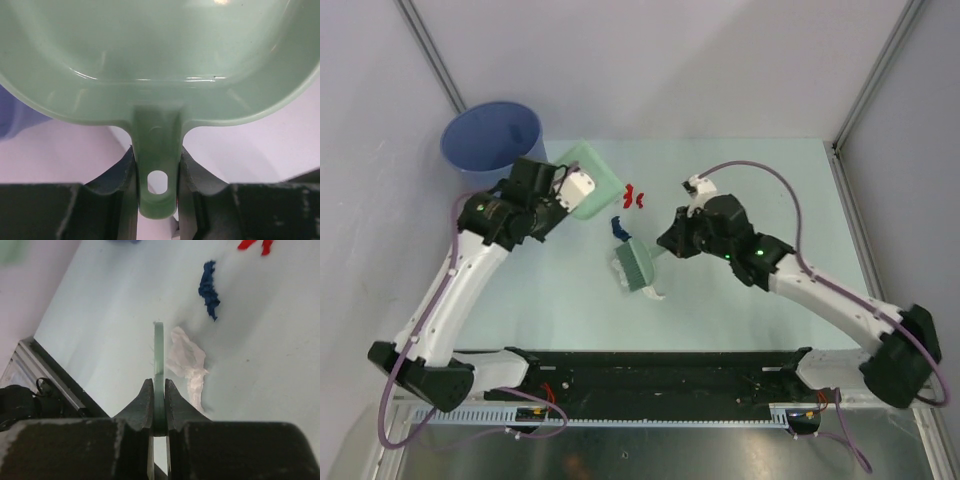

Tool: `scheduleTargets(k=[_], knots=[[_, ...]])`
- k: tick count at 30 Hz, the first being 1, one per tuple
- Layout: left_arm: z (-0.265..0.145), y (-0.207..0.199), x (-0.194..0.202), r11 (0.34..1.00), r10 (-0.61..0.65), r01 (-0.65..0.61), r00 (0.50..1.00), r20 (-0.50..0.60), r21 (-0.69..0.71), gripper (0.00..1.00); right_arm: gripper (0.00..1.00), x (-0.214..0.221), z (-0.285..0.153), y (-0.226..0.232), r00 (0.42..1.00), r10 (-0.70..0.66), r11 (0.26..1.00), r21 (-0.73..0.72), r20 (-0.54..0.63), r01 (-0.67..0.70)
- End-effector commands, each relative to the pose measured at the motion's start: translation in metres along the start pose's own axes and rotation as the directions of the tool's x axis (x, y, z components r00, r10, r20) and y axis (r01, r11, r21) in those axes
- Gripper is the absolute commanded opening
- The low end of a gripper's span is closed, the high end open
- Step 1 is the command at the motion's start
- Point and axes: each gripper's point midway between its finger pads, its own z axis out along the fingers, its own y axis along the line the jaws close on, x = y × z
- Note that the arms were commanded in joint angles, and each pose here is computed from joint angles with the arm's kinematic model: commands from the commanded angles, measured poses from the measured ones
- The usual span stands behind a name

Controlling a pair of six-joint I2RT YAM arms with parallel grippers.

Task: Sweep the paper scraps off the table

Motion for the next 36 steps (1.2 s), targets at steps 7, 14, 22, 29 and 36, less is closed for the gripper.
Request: scheduleTargets(k=[7,14,22,29,36], knots=[[0.035,-0.102,0.087,0.934,0.138,-0.029,0.949,-0.284,0.357,0.00,0.00,-0.045,-0.103,-0.099,0.980,-0.165,0.825,0.560,0.116,0.073],[0.050,-0.146,0.173,0.850,0.356,-0.077,0.813,-0.460,0.521,0.00,0.00,-0.028,-0.089,-0.112,0.975,-0.221,0.715,0.674,-0.034,0.186],[0.074,-0.172,0.188,0.777,0.424,-0.039,0.771,-0.476,0.629,0.00,0.00,-0.005,-0.027,-0.067,0.934,-0.309,0.732,0.583,-0.177,0.353],[0.102,-0.182,0.182,0.777,0.407,0.006,0.758,-0.510,0.630,0.00,0.00,0.024,0.040,0.022,0.933,-0.308,0.905,0.246,-0.184,0.347],[0.110,-0.190,0.172,0.757,0.390,0.019,0.789,-0.475,0.653,0.00,0.00,-0.014,0.041,0.118,0.974,-0.227,0.968,-0.112,-0.006,0.225]])
